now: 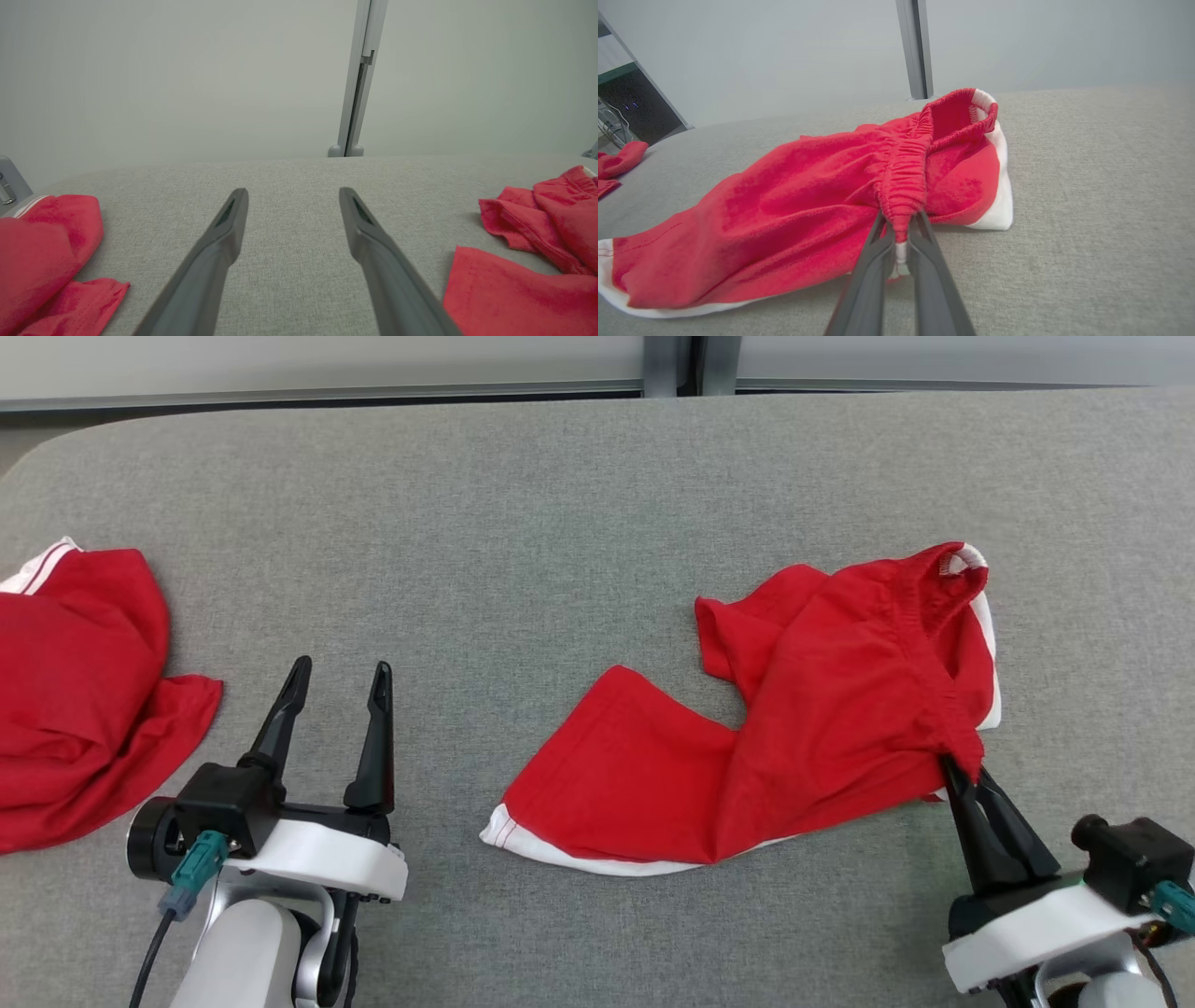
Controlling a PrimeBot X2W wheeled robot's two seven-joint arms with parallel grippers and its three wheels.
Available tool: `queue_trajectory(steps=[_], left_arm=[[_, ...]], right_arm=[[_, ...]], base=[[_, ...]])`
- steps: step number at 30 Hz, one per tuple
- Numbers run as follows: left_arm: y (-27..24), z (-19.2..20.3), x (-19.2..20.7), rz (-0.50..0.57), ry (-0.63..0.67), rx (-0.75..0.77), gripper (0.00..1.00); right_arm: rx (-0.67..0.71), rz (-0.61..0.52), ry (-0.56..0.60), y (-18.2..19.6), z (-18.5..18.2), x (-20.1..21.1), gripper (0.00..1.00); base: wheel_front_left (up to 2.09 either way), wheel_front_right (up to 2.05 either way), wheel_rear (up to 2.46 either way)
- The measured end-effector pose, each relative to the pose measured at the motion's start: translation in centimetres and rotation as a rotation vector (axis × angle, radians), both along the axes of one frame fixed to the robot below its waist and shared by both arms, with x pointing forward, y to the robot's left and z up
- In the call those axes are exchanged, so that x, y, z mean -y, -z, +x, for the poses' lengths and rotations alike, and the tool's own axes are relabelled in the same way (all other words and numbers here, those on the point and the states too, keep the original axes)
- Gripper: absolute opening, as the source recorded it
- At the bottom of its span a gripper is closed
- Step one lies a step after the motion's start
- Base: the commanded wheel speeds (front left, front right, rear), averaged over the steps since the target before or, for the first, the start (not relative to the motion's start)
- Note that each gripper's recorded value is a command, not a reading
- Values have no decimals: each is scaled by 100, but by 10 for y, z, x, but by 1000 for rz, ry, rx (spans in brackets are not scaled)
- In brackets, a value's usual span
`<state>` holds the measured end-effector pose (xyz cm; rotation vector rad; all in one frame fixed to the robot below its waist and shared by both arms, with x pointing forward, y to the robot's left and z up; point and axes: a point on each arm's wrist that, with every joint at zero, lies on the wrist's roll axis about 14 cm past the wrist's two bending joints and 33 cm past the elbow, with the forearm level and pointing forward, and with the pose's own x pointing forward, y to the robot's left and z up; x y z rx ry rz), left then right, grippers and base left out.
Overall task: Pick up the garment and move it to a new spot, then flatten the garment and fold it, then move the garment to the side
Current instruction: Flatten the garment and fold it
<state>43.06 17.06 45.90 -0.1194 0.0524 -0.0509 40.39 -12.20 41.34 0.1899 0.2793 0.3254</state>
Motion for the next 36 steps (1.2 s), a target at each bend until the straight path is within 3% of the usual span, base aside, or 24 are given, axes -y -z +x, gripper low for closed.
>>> queue_trajectory(steps=[13, 23, 34, 35, 36], left_arm=[[-4, 6, 9, -3, 25, 18, 100], [-2, 11, 10, -17, 24, 15, 100], [10, 13, -3, -17, -18, -16, 100], [11, 14, -4, -17, -21, -17, 100], [10, 14, -5, -17, -25, -16, 100]], right_arm=[[-24, -28, 68, -22, -19, 21, 0], [13, -34, -8, -36, 26, -1, 0], [-78, 2, -135, 4, 68, -59, 0], [-74, 8, -139, 5, 71, -63, 16], [-66, 11, -147, 4, 72, -67, 51]], base=[[0, 0, 0], [0, 0, 0], [0, 0, 0], [0, 0, 0], [0, 0, 0]])
